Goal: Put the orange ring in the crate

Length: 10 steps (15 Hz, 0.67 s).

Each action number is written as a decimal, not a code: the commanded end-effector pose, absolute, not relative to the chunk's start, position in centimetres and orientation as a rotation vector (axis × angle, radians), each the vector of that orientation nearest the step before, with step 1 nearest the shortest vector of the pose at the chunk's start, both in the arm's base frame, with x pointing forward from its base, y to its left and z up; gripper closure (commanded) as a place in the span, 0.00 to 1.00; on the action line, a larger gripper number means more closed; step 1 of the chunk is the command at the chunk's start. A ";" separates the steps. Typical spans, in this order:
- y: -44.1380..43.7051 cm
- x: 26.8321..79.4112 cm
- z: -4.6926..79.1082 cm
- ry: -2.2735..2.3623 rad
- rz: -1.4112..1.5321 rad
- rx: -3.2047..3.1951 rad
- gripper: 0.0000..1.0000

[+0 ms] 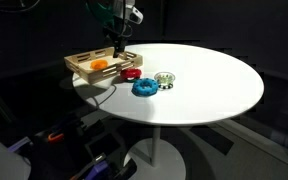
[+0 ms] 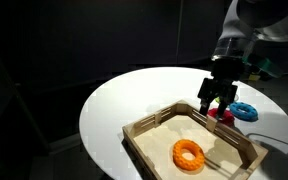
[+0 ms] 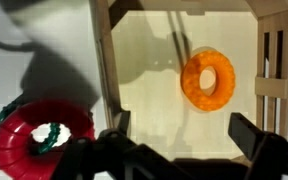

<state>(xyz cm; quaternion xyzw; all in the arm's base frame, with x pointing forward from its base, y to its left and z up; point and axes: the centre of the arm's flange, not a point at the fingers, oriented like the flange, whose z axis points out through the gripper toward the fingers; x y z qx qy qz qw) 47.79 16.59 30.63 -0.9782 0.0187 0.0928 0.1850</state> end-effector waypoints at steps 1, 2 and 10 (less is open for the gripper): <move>13.9 48.7 32.6 0.083 0.262 -2.837 0.00; 13.2 48.8 32.8 0.091 0.258 -2.859 0.00; 8.8 48.4 37.7 0.172 0.114 -3.044 0.00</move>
